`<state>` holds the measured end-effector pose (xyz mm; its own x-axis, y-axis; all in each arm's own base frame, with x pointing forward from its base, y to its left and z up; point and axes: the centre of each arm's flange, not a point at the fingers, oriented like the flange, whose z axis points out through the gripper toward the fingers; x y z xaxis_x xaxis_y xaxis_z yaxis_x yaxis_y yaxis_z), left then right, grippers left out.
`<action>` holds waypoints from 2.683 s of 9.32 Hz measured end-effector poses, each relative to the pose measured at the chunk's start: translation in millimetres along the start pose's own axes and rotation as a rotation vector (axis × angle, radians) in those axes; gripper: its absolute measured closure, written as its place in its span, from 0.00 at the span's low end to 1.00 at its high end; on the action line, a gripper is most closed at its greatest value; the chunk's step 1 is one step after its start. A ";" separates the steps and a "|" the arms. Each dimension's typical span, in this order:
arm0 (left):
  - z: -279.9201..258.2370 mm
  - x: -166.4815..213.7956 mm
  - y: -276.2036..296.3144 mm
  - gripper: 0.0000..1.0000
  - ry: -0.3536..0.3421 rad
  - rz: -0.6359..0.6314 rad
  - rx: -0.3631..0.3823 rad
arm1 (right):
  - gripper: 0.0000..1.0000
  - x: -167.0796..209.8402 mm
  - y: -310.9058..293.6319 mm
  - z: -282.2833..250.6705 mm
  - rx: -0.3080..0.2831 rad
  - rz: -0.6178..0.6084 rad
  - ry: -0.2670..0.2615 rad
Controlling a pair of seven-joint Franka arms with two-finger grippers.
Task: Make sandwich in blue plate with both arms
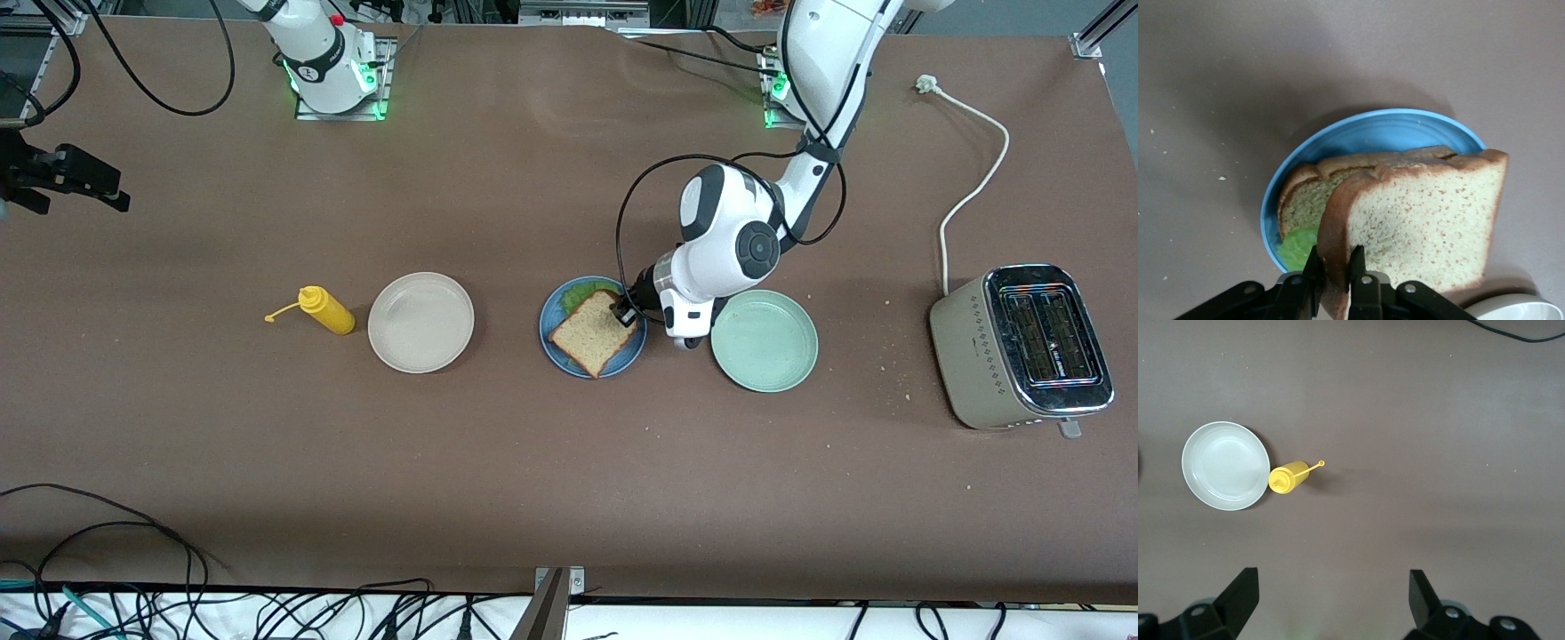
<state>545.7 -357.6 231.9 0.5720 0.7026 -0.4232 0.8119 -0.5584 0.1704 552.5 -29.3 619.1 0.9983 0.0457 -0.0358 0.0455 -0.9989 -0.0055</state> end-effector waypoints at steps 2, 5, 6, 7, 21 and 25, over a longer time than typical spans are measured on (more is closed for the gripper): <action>5.8 2.4 -2.6 0.74 -0.001 -0.005 0.010 | 0.00 0.0 0.0 0.0 0.000 0.000 0.000; 6.5 2.8 -3.4 0.34 -0.003 -0.011 0.017 | 0.00 -0.1 0.0 0.0 0.000 0.000 -0.001; 6.7 3.5 -5.1 0.19 0.004 -0.004 0.048 | 0.00 -0.1 0.0 0.0 0.000 0.000 -0.001; 2.4 4.8 -5.3 0.06 0.020 -0.001 0.086 | 0.00 -0.1 0.0 0.0 0.000 0.000 -0.001; -418.8 116.2 -58.8 0.00 0.377 0.543 0.392 | 0.00 -0.2 -0.1 -0.1 0.002 0.000 -0.002; -460.0 132.3 -72.5 0.00 0.328 0.871 0.432 | 0.00 -0.2 -0.3 -0.1 0.002 0.000 -0.002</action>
<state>616.1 -21.2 572.9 0.9992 0.0269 -0.0300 0.0251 -0.9979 -0.0600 552.3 -29.0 619.2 0.9982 0.0458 -0.0377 0.0455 -0.9989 -0.0076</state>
